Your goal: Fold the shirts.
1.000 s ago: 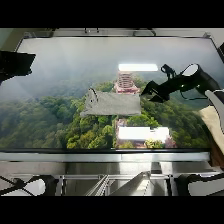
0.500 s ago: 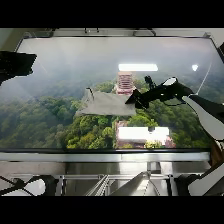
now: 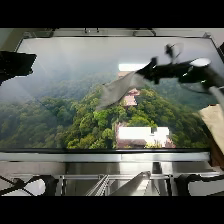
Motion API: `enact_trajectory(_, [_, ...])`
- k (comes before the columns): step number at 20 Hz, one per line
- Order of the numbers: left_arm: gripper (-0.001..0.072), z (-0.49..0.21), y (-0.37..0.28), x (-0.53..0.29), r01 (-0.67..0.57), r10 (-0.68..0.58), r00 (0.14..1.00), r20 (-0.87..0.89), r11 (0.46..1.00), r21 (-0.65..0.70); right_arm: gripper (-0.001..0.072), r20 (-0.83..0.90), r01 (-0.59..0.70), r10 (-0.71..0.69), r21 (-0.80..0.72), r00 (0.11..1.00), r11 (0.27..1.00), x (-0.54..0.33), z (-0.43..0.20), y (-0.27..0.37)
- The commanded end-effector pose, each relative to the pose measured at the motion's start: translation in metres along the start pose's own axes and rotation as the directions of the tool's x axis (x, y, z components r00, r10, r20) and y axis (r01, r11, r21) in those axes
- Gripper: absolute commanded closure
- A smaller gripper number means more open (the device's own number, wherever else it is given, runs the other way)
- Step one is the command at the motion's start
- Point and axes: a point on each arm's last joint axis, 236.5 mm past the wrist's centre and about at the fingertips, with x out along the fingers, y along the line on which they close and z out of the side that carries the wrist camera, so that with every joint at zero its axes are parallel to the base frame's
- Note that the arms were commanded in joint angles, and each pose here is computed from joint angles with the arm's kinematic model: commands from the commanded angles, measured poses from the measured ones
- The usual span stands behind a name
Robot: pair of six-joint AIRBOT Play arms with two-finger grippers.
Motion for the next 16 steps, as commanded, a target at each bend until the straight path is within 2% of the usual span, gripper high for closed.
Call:
enact_trajectory(1, [0.0686, -0.001, -0.001, 0.000, 0.005, -0.005, 1.000, -0.006, 1.000, 0.000, 0.0700, 0.368, 0.054, -0.111, 0.160, 0.923, 0.986, -0.148, 0.081, 0.034])
enact_trajectory(3, [0.0686, -0.001, -0.001, 0.000, 0.005, -0.005, 1.000, -0.006, 1.000, 0.000, 0.0700, 0.482, 0.151, -0.305, 0.332, 0.821, 0.931, -0.235, 0.081, 0.011])
enact_trajectory(4, [0.0686, -0.002, -0.001, 0.000, 0.005, -0.005, 1.000, -0.007, 1.000, -0.001, 0.0700, 0.496, 0.241, -0.450, 0.428, 0.743, 0.871, -0.277, 0.065, -0.007])
enact_trajectory(6, [0.0686, -0.002, -0.001, 0.000, 0.005, -0.005, 1.000, -0.007, 1.000, 0.000, 0.0700, 0.486, 0.393, -0.712, 0.605, 0.507, 0.692, -0.369, 0.021, -0.037])
enact_trajectory(8, [0.0686, -0.002, -0.001, 0.000, 0.005, -0.005, 1.000, -0.007, 1.000, 0.000, 0.0700, 0.388, 0.459, -0.879, 0.750, 0.277, 0.476, -0.448, -0.040, -0.056])
enact_trajectory(9, [0.0686, -0.003, 0.000, 0.000, 0.001, -0.001, 1.000, -0.011, 1.000, -0.002, 0.0700, 0.287, 0.472, -0.936, 0.808, 0.205, 0.352, -0.474, -0.076, -0.069])
enact_trajectory(11, [0.0686, -0.003, 0.000, 0.001, 0.002, -0.002, 1.000, -0.014, 1.000, -0.003, 0.0700, 0.074, 0.493, -0.983, 0.857, 0.170, 0.149, -0.500, -0.140, -0.097])
enact_trajectory(12, [0.0686, -0.004, 0.000, 0.002, 0.003, -0.003, 1.000, -0.016, 1.000, -0.003, 0.0700, -0.016, 0.492, -0.984, 0.867, 0.176, 0.074, -0.504, -0.165, -0.113])
enact_trajectory(13, [0.0686, -0.005, 0.000, 0.004, 0.006, -0.007, 1.000, -0.019, 1.000, -0.005, 0.0700, -0.091, 0.487, -0.977, 0.873, 0.193, 0.015, -0.504, -0.186, -0.130])
enact_trajectory(16, [0.0686, -0.009, -0.002, 0.012, 0.024, -0.025, 0.999, -0.040, 1.000, -0.012, 0.0698, -0.233, 0.501, -0.947, 0.860, 0.219, -0.096, -0.491, -0.228, -0.174])
